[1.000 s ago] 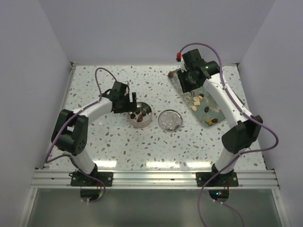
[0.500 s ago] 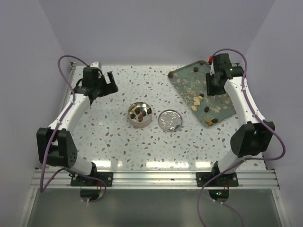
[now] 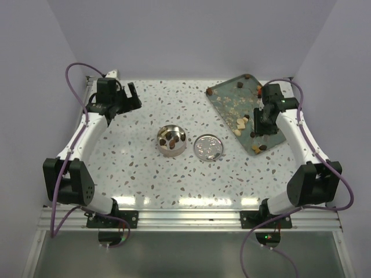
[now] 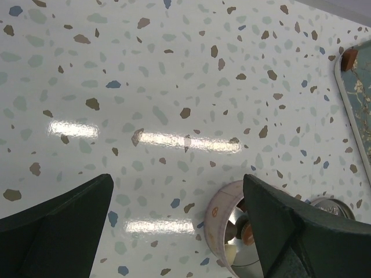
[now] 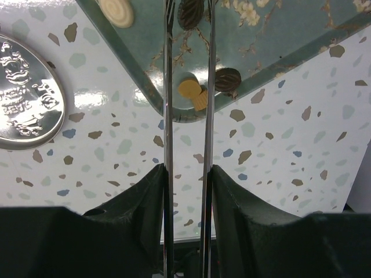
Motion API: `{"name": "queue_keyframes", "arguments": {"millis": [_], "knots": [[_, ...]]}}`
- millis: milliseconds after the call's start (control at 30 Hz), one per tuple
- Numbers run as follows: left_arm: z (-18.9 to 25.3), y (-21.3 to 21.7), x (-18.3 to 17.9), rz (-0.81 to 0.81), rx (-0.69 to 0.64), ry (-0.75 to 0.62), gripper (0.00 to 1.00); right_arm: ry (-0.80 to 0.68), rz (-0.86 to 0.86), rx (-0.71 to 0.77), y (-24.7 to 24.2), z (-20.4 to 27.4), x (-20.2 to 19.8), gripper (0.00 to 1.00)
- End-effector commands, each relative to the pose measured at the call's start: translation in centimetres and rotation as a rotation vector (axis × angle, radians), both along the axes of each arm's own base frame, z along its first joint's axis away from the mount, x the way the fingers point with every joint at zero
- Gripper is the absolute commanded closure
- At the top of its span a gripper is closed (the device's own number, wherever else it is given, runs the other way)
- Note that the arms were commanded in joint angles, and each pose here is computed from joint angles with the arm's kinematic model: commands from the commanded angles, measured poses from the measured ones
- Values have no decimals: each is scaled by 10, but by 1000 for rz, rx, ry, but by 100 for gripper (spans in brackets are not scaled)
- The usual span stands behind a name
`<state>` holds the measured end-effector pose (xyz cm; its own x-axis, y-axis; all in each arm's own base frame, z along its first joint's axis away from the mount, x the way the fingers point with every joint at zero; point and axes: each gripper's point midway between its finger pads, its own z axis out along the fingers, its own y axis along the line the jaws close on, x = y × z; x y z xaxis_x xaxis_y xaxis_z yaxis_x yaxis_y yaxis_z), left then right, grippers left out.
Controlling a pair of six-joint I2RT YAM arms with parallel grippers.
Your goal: Pack the chocolate
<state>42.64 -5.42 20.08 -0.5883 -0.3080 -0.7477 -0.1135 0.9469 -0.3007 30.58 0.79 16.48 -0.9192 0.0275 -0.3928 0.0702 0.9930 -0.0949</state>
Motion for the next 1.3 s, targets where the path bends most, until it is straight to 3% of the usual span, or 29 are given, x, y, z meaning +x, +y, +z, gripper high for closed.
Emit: {"name": "queue_keyframes", "arguments": {"millis": [0,733,1267], "knots": [[7,-1,4,-15,10,-25,0,-50,-15,27,4,6,4,61],[4,-2,5,-24,14,-21,0,13,-43,21,2,-5,-15,62],[4,-2,5,-23,13,-27,0,-14,-42,29,4,16,-13,71]]}}
